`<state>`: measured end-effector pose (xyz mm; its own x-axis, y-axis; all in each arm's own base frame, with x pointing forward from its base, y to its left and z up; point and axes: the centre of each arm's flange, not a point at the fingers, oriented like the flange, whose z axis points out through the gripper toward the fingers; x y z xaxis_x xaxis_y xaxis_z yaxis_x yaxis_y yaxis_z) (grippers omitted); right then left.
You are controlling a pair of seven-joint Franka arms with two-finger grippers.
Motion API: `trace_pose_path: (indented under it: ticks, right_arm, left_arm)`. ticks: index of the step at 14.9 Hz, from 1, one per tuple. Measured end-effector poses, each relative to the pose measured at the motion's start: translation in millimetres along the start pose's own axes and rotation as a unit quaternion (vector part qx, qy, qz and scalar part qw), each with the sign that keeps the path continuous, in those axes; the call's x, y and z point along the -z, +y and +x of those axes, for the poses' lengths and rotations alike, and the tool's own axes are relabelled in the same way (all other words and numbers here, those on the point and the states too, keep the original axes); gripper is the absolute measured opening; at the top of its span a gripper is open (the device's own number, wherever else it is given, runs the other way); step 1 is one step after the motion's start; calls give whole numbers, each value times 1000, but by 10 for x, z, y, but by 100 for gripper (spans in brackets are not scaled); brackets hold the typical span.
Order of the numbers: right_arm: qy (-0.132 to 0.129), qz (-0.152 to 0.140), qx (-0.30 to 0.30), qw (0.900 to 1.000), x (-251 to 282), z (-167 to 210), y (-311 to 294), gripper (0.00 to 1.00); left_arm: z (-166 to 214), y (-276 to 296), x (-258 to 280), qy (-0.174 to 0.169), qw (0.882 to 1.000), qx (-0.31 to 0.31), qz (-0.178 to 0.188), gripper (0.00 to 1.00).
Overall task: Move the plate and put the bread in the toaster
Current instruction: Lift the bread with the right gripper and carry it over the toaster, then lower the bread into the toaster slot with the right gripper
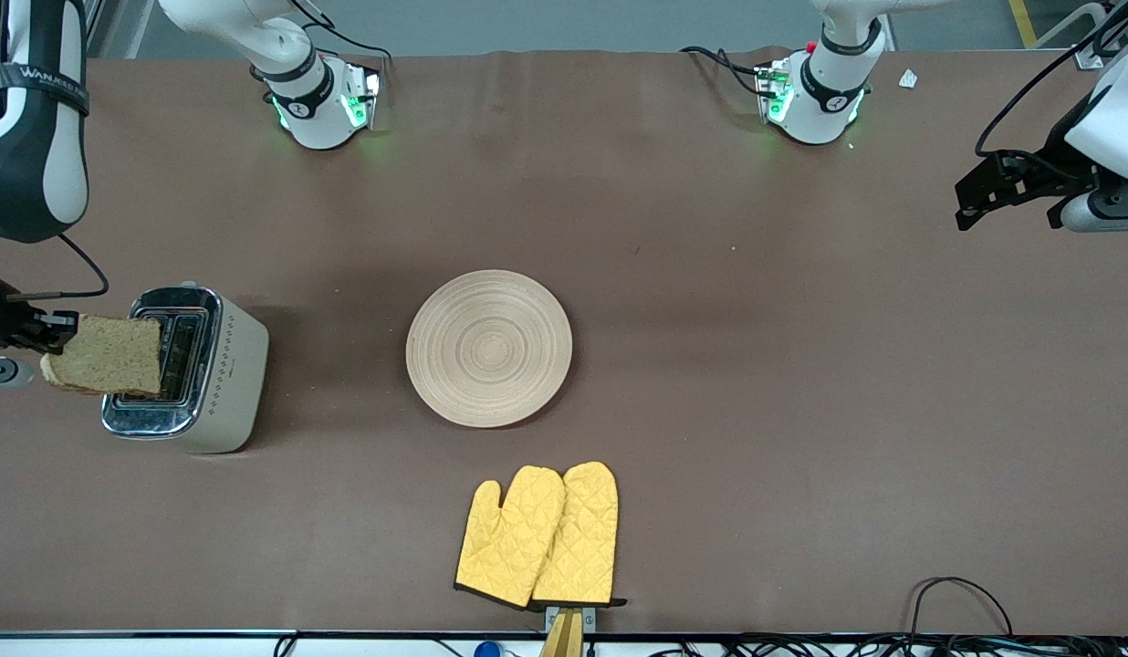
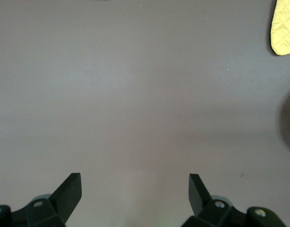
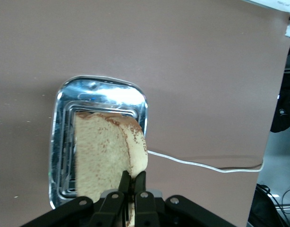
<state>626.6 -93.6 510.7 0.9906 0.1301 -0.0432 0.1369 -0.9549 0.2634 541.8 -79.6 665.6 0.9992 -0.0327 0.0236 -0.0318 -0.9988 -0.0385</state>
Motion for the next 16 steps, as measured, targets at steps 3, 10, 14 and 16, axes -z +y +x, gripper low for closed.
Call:
trace_pose_path:
  ticks: [3,10,14,16]
  right_arm:
    - [-5,-2,-4,1000,-63,-3,53,6]
    - [-24,-3,-32,999,-221,33,0,6]
    - [-33,-4,-43,999,-300,66,-97,6]
    - [-37,-4,-42,998,-353,87,-141,6]
  left_arm:
    - [10,16,-37,-4,1000,-2,0,100]
    - [2,29,-43,-7,1000,-4,-2,100]
    - [0,44,-43,-8,1000,-4,-8,100]
    - [0,42,-44,-8,1000,-4,-8,100]
